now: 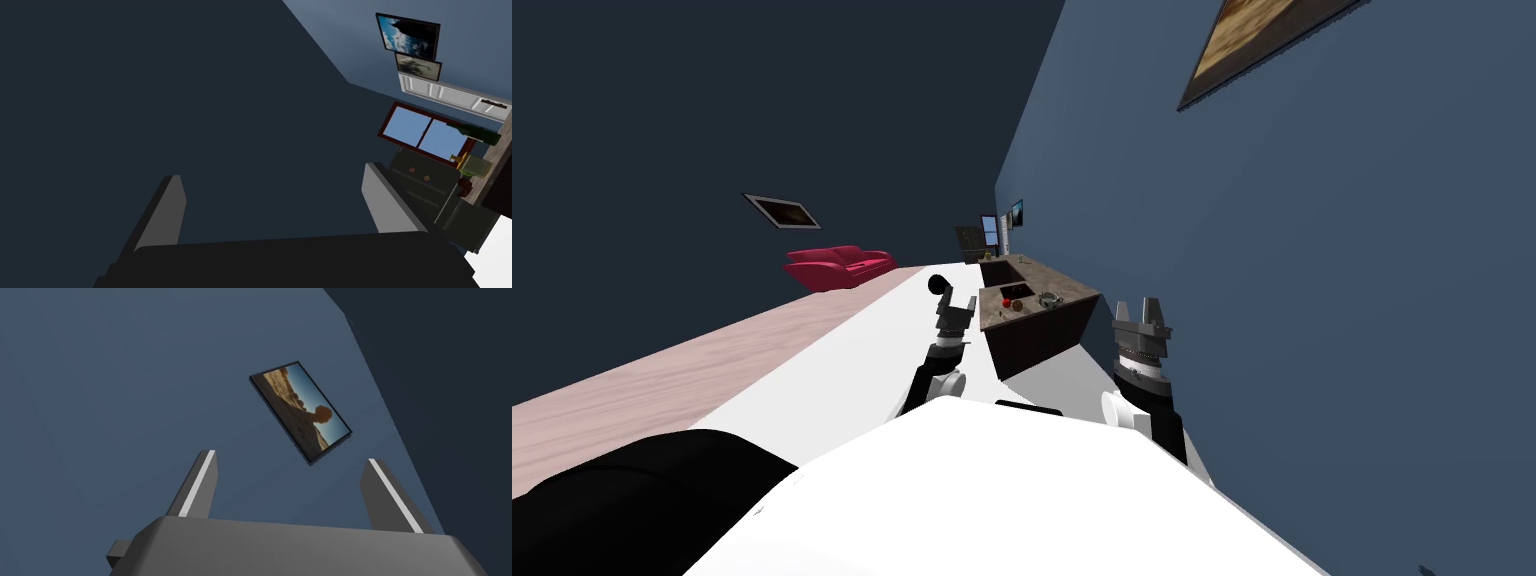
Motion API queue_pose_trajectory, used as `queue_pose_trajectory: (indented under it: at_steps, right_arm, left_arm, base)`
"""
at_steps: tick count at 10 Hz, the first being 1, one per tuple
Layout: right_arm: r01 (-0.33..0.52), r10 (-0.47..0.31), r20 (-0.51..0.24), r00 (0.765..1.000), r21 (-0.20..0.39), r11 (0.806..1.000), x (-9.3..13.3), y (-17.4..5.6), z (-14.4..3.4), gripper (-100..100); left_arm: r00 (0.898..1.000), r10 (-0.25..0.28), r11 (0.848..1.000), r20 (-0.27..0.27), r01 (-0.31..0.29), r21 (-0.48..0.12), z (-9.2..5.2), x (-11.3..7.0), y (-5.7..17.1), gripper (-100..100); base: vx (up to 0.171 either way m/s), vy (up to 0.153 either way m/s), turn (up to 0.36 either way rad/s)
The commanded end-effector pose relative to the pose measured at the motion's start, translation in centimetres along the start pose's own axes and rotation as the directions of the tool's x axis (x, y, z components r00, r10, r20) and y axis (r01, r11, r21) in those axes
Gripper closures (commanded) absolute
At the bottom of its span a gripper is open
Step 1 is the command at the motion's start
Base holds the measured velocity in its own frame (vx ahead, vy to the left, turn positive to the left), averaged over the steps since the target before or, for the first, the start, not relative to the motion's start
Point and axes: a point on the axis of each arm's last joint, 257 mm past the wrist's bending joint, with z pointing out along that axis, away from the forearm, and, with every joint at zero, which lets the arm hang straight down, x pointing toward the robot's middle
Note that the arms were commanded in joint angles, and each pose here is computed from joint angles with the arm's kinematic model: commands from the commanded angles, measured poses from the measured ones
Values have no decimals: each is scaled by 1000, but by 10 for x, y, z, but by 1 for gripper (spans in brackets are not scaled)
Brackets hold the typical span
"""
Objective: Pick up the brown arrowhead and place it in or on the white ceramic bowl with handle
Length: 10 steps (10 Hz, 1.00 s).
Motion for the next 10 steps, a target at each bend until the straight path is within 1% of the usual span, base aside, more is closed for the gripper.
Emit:
queue_pose_trajectory:
  at_steps: [1,3,5,7,8,9,10]
  right_arm:
    - [0,0,0,1000,0,1000,0,0,0,0]
    - [0,0,0,1000,0,1000,0,0,0,0]
    - [0,0,0,1000,0,1000,0,0,0,0]
    - [0,0,0,1000,0,1000,0,0,0,0]
    - [0,0,0,1000,0,1000,0,0,0,0]
    - [0,0,0,1000,0,1000,0,0,0,0]
    - [0,0,0,1000,0,1000,0,0,0,0]
  left_arm:
    - [999,-54,998,5,54,-27,-3,-3,16,-100]
    - [992,-121,991,20,122,-59,-8,-9,34,-100]
    - [980,-192,977,46,196,-90,-13,-16,53,-100]
    - [961,-265,955,82,274,-118,-20,-25,73,-100]
    - [948,-302,941,104,314,-129,-24,-29,84,-100]
    - [933,-338,925,126,354,-138,-28,-33,93,-100]
    - [933,-338,925,127,354,-139,-28,-34,94,-100]
  base:
    - [57,-14,11]
    - [48,-18,7]
    - [57,-21,9]
    - [56,-31,10]
    - [62,-33,10]
    - [59,-24,10]
    - [34,-16,3]
